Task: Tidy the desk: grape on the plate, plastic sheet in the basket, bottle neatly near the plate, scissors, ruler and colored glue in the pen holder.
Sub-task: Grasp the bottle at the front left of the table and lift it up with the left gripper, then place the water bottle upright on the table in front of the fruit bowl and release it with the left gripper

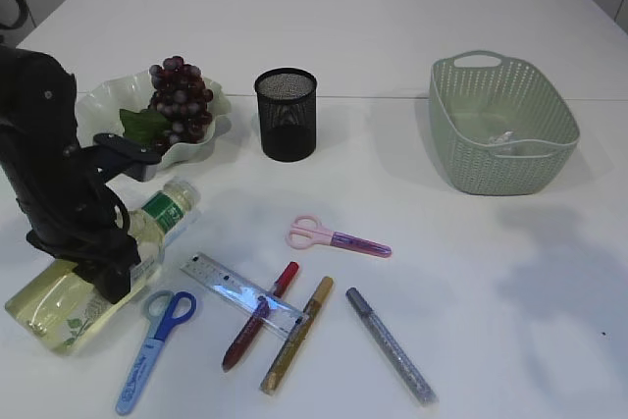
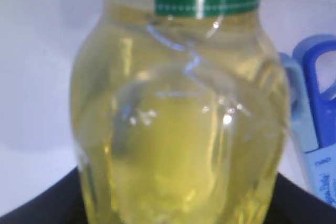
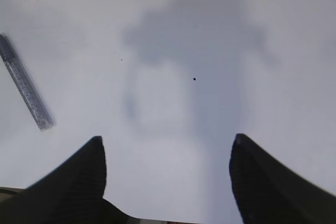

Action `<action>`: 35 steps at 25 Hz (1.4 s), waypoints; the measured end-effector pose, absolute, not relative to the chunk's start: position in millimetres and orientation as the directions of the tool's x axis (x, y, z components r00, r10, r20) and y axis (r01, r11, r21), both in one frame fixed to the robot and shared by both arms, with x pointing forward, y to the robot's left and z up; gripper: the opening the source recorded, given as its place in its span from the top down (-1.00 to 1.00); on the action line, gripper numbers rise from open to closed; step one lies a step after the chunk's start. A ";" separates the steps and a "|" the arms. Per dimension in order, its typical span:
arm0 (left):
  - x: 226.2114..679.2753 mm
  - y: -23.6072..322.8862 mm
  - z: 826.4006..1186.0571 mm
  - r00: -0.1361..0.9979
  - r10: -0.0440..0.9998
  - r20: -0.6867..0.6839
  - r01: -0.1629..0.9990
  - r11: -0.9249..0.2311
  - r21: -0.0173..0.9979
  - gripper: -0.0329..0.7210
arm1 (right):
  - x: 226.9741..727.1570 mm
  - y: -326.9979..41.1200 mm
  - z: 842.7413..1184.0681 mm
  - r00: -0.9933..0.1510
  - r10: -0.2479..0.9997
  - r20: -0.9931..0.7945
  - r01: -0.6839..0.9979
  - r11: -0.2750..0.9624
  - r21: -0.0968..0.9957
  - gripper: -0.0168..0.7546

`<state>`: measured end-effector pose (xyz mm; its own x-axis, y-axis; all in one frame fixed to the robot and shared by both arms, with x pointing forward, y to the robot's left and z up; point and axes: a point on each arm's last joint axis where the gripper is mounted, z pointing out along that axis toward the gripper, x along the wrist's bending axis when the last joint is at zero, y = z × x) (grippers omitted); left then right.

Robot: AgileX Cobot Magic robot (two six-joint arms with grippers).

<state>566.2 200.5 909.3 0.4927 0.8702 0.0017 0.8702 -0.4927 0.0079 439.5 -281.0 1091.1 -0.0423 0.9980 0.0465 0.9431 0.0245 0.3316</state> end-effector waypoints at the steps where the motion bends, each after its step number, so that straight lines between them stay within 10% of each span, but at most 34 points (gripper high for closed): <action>1: 565.7 200.7 914.4 0.493 0.870 0.009 0.869 -0.492 0.039 -0.26 | 439.5 -281.0 1091.1 -0.042 0.998 0.046 0.943 0.025 0.332 -0.51; 14: 481.7 225.9 967.7 0.490 0.864 0.117 0.729 -0.480 0.489 -0.26 | 440.5 -280.9 1091.5 -0.042 0.998 0.047 0.939 0.024 0.342 -0.51; 27: 465.2 235.3 985.9 0.230 0.972 -0.042 0.420 -0.061 0.906 -0.25 | 440.8 -280.9 1091.6 -0.042 0.998 0.047 0.938 0.024 0.346 -0.51; 35: 484.0 222.9 990.7 0.291 0.945 -0.150 0.198 0.093 0.976 -0.25 | 440.8 -280.9 1091.6 -0.042 0.998 0.047 0.938 0.024 0.346 -0.51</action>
<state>484.0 222.9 990.7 0.2914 0.9448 -0.1496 0.1984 0.0934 0.9757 440.8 -280.9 1091.6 -0.0424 0.9980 0.0469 0.9381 0.0236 0.3456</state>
